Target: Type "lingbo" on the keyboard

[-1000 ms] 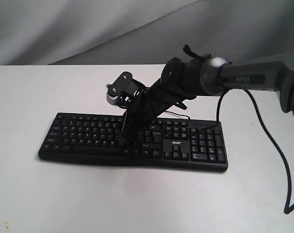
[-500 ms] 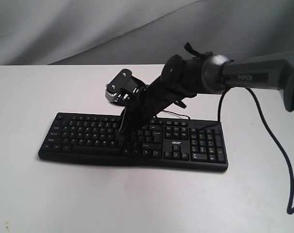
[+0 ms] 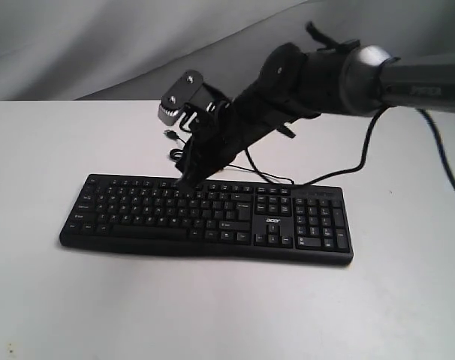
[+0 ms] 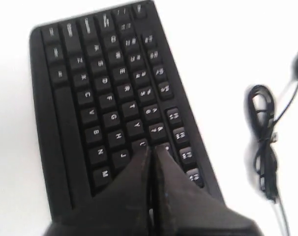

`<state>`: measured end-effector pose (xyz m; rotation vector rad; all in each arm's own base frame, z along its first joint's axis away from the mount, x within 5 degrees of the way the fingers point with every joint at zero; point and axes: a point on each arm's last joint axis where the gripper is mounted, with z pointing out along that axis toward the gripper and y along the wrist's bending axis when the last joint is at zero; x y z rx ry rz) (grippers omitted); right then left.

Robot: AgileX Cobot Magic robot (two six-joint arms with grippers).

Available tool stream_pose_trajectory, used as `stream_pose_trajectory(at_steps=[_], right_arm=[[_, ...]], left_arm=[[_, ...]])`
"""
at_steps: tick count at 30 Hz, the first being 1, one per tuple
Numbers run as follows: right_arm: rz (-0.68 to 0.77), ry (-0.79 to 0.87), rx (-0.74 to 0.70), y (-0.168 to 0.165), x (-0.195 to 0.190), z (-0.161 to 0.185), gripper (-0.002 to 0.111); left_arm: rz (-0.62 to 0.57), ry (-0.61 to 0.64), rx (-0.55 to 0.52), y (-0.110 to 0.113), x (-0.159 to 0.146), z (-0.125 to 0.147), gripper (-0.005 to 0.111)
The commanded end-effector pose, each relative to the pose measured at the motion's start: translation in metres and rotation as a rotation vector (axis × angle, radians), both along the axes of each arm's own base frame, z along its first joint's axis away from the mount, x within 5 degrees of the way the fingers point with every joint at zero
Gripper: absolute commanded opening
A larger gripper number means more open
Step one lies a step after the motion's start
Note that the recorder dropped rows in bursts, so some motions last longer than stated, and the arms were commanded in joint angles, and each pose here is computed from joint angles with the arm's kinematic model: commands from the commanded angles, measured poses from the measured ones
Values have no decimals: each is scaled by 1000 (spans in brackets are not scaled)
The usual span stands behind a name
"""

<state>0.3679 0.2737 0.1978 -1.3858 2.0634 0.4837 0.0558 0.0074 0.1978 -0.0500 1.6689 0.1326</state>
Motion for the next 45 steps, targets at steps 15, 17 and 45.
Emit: stream_pose_trajectory(at_steps=[15, 17, 45], right_arm=[[-309, -639, 344, -127, -151, 186, 0], [-346, -667, 367, -139, -165, 182, 0], [-452, -881, 792, -222, -289, 232, 0]], left_arm=[[-6, -6, -1, 0, 0, -1, 1], [-6, -6, -1, 0, 0, -1, 1], [-6, -6, -1, 0, 0, -1, 1]])
